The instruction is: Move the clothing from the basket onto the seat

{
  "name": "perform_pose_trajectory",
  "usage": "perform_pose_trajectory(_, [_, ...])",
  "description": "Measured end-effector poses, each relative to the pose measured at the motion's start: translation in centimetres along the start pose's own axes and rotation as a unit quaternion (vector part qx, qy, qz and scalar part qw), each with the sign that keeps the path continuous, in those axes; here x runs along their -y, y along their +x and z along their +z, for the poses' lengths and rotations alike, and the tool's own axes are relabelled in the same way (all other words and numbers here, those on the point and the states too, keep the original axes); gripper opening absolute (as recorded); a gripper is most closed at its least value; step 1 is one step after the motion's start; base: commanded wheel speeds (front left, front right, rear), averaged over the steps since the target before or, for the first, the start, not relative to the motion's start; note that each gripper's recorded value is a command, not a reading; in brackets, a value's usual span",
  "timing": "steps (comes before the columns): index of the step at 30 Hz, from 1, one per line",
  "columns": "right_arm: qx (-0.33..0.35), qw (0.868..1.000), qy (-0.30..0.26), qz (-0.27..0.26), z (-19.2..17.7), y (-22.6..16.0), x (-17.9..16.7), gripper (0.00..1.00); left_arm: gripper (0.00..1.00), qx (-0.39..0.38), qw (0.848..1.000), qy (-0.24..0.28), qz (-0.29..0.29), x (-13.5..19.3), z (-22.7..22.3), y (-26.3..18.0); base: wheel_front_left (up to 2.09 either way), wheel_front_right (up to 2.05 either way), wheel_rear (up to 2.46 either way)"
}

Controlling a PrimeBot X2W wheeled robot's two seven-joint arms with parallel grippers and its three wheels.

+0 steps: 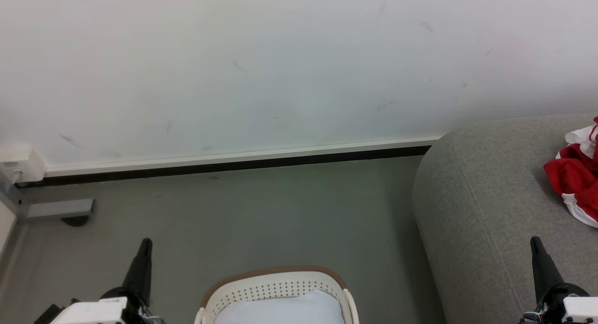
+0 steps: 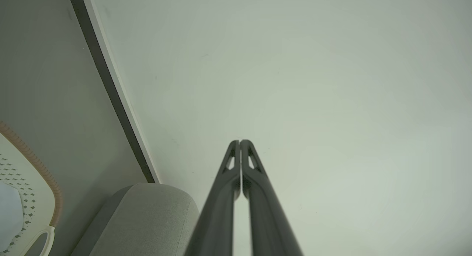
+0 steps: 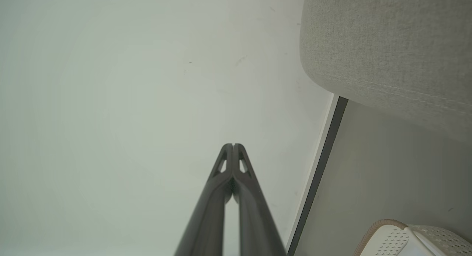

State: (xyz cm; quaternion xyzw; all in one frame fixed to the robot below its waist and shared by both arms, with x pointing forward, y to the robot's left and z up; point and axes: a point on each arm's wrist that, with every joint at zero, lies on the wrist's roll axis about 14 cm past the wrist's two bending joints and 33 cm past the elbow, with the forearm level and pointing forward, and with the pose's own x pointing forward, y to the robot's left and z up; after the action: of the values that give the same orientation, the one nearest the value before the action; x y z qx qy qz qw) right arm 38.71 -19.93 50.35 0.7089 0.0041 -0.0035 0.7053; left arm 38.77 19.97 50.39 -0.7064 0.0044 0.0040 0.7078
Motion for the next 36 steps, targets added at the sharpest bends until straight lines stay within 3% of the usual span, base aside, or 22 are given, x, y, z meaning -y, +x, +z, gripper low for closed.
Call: perform_pose_trajectory(36, [0.000,1.000,0.000,0.000,0.00,0.00,-0.01,0.00,0.00,0.000,1.000,0.000,0.000,0.00,0.00,0.00,0.00,0.00,0.00])
